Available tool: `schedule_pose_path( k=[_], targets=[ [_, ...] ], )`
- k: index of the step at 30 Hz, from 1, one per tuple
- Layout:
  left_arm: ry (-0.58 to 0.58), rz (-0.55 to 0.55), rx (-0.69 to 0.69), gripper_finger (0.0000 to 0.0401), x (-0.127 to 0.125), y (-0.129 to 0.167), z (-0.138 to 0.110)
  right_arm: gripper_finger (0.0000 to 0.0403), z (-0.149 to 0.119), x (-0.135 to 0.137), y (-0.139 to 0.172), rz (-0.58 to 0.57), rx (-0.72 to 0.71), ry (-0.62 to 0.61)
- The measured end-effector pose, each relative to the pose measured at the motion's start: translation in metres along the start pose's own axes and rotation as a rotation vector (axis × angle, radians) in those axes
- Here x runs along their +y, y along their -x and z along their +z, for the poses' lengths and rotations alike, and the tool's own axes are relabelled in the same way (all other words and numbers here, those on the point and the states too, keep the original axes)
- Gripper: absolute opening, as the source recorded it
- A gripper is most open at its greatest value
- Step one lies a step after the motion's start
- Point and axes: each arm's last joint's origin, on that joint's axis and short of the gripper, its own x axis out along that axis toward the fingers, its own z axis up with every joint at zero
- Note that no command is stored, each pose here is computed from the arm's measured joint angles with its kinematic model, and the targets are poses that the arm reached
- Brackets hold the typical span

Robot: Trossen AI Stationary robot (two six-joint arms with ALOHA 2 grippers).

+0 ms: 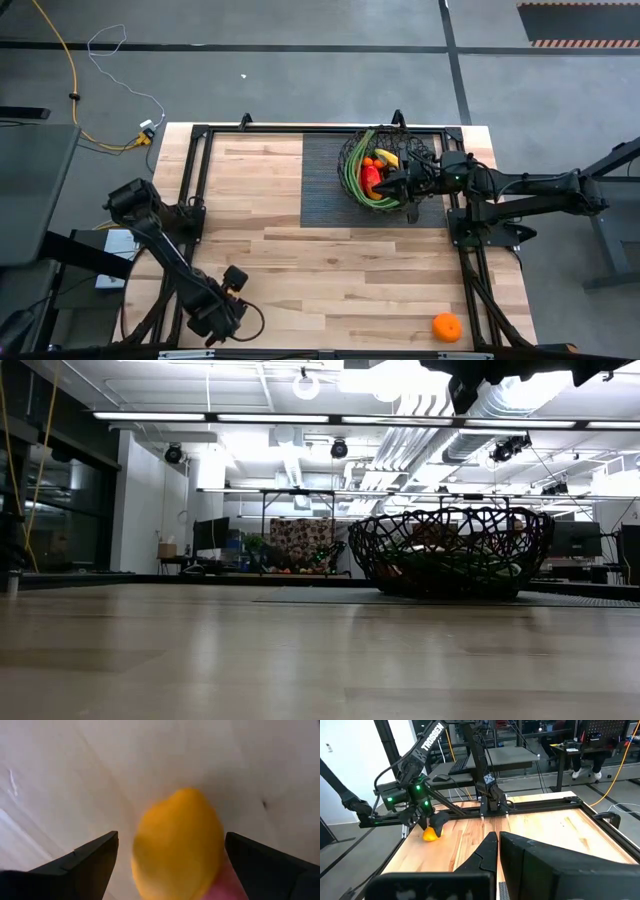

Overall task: Build produce basket
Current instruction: Put the lemon into the black basket

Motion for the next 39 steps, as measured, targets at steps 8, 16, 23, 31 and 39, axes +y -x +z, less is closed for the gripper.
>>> schedule_pose_path(
  k=[8, 16, 23, 31, 39],
  targets=[
    [0.04, 0.002, -0.005, 0.0352, 0.008, -0.012, -0.003, 0.0, 0.0, 0.0, 0.0, 0.002, 0.005, -0.001],
    [-0.01, 0.0, -0.012, 0.0285, 0.008, -0.012, -0.002, 0.0, 0.0, 0.0, 0.0, 0.003, 0.005, -0.001],
    [-0.039, -0.022, -0.003, 0.0208, 0.01, -0.011, -0.002, 0.0, 0.0, 0.0, 0.0, 0.004, 0.005, -0.018],
    [-0.067, -0.185, -0.119, 0.0223, 0.048, 0.036, -0.008, 0.0, -0.001, 0.0, 0.0, 0.004, 0.013, -0.022],
    [0.16, -0.042, -0.639, 0.0221, 0.141, 0.113, -0.023, 0.0, -0.002, 0.0, 0.0, 0.01, 0.019, -0.02]
  ],
)
